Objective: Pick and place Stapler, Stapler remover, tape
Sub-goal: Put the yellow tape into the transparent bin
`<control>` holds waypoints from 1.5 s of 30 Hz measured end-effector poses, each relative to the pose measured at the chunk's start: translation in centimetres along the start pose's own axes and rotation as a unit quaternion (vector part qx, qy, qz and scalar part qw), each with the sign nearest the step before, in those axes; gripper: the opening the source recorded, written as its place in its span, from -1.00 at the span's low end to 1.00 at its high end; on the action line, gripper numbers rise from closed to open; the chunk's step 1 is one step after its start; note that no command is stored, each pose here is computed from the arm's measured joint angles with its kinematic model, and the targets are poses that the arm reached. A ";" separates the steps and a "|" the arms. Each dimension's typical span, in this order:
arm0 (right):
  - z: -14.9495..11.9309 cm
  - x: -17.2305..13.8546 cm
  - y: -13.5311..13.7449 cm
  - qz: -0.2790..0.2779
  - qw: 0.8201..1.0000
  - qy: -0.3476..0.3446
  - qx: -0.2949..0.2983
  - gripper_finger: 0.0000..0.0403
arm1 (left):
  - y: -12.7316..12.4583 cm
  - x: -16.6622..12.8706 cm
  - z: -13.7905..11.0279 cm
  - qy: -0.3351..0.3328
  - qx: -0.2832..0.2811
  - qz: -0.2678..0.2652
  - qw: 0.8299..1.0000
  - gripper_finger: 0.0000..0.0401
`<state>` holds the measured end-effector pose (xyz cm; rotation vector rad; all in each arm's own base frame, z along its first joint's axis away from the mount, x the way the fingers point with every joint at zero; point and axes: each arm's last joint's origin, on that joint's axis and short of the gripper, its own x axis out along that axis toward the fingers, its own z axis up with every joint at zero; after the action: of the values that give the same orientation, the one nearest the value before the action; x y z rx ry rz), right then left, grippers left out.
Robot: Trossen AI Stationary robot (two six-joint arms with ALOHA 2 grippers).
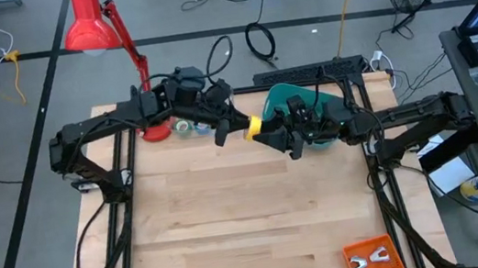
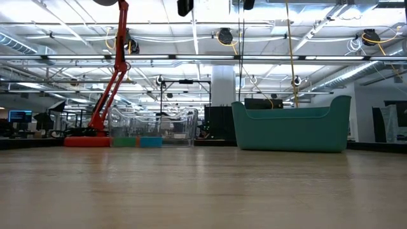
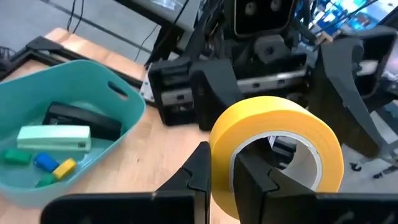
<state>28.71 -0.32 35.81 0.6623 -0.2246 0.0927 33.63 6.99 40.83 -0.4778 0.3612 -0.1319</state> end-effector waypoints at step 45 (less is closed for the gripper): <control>3.6 -0.7 -8.1 -0.193 0.979 -0.066 0.017 -0.83 | -2.2 -11.8 -1.4 0.007 -0.057 0.221 0.973 -0.67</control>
<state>28.64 -8.97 33.54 0.7362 -0.2182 -0.3218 22.11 6.86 44.34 -0.4990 0.4828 0.3206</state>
